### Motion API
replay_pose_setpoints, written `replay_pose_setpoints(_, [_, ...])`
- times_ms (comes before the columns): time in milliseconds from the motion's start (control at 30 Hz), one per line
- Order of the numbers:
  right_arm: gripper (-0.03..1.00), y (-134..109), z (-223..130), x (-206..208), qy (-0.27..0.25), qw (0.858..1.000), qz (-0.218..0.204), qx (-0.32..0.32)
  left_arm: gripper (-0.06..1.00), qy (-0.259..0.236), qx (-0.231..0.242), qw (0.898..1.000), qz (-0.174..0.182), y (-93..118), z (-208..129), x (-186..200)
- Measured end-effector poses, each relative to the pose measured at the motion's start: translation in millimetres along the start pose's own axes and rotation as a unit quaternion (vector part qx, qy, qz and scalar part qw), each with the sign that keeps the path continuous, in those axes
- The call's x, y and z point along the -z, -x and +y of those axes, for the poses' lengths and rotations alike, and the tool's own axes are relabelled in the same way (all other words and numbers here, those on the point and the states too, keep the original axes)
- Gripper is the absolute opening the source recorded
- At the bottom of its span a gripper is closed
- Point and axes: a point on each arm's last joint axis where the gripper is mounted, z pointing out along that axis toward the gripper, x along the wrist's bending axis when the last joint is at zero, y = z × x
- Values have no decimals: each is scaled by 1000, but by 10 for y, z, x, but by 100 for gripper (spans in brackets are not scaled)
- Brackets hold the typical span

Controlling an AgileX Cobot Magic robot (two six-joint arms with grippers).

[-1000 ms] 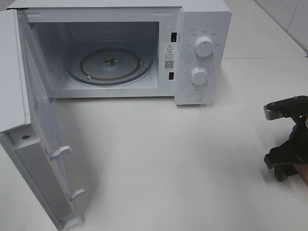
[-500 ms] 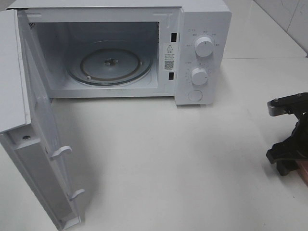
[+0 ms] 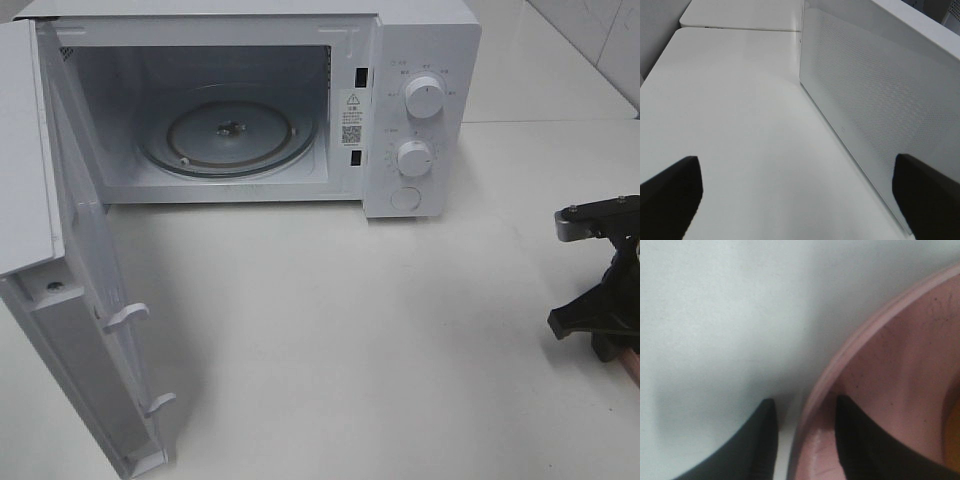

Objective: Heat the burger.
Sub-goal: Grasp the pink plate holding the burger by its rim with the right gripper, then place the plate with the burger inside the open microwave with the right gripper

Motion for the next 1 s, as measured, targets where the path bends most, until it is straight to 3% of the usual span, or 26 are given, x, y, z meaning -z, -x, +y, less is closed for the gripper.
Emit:
replay_pose_setpoints(33, [23, 3, -4, -5, -3, 1000, -2, 3, 97, 0, 0, 1000, 0, 0, 0, 0])
replay_pose_setpoints(67, [23, 3, -4, -5, -3, 1000, -2, 3, 97, 0, 0, 1000, 0, 0, 0, 0])
replay_pose_setpoints(100, [14, 7, -11, 2, -7, 1000, -5, 5, 97, 0, 0, 1000, 0, 0, 0, 0])
replay_pose_setpoints(233, [9, 20, -21, 46, -10, 1000, -10, 7, 97, 0, 0, 1000, 0, 0, 0, 0])
replay_pose_setpoints(800, [1, -20, -55, 187, -14, 1000, -22, 5, 97, 0, 0, 1000, 0, 0, 0, 0])
replay_pose_setpoints(1000, [0, -87, -68, 310, -5, 998, -55, 4, 97, 0, 0, 1000, 0, 0, 0, 0])
